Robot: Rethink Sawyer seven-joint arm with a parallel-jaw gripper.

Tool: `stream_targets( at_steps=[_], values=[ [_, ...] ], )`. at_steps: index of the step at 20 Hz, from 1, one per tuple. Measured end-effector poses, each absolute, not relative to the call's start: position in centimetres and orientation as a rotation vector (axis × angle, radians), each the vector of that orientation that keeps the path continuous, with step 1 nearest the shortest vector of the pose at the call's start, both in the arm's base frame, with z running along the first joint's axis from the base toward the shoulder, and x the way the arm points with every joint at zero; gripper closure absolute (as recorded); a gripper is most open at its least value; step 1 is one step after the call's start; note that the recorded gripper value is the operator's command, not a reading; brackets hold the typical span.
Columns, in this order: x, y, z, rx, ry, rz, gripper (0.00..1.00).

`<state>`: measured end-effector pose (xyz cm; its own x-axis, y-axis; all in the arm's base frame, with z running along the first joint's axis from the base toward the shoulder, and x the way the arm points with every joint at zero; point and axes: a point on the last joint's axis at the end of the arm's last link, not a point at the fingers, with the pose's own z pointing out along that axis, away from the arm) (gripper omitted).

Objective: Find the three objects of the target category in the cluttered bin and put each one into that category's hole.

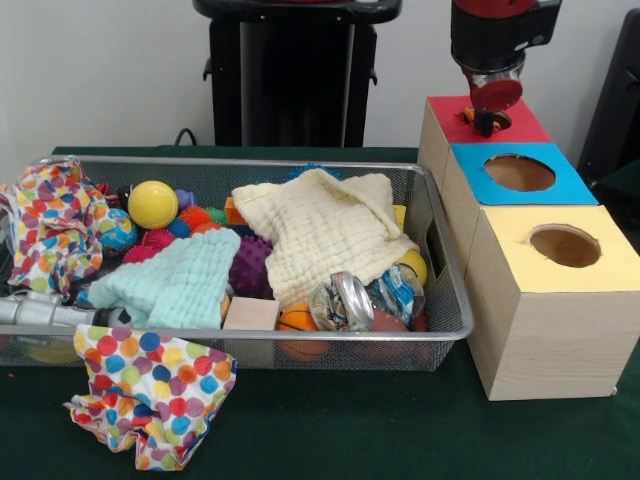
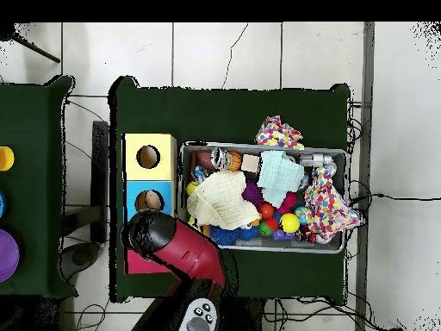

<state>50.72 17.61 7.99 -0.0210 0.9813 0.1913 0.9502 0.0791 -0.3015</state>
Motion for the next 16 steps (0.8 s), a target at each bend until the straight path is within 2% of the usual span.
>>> stream_targets(
  at_steps=[16],
  values=[
    [50.55,17.7,8.03,-1.921,-2.02,0.117,1.0]
  ],
)
